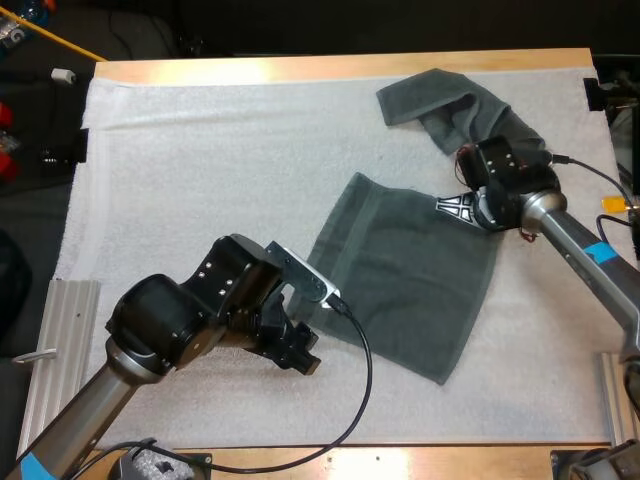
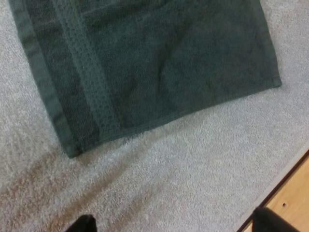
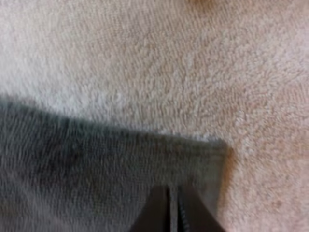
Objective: Pick towel from pile, fold and stack
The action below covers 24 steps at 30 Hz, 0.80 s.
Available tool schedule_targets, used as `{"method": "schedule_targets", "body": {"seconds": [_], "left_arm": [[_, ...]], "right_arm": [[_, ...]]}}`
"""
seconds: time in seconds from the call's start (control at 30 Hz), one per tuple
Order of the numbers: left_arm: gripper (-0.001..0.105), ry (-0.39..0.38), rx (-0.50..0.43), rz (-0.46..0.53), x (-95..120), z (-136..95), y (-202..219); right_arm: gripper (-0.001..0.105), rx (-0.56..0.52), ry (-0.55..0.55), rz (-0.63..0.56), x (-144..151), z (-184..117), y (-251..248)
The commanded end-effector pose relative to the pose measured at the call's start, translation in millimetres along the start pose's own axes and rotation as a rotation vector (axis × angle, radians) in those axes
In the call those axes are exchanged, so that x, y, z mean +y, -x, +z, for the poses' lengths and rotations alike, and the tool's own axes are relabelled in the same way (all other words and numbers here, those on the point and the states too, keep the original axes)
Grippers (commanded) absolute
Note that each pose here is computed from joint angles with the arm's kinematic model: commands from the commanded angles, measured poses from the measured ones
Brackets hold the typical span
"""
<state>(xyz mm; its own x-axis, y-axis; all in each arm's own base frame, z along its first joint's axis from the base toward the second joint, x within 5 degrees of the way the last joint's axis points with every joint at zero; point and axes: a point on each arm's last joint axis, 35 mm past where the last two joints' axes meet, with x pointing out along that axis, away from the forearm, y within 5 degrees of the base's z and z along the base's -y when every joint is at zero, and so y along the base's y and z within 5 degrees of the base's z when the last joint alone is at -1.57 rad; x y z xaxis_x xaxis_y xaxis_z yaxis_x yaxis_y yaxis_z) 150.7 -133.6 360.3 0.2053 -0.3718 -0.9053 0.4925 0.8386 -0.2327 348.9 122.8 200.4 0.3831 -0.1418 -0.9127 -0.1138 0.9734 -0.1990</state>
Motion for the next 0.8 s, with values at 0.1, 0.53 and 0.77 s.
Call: {"method": "schedule_targets", "body": {"seconds": [0.1, 0.53, 0.77], "left_arm": [[0.061, 0.001, -0.024, -0.009, -2, 1, 1], [0.061, 0.133, -0.079, 0.171, 35, 8, 8], [0.061, 0.160, -0.030, 0.166, 54, 3, 12]], "right_arm": [[0.000, -0.033, 0.025, -0.007, -7, -1, 33], [0.000, -0.116, 0.082, 0.042, -10, -44, 109], [0.000, -0.201, 0.089, 0.121, -1, -93, 150]]}}
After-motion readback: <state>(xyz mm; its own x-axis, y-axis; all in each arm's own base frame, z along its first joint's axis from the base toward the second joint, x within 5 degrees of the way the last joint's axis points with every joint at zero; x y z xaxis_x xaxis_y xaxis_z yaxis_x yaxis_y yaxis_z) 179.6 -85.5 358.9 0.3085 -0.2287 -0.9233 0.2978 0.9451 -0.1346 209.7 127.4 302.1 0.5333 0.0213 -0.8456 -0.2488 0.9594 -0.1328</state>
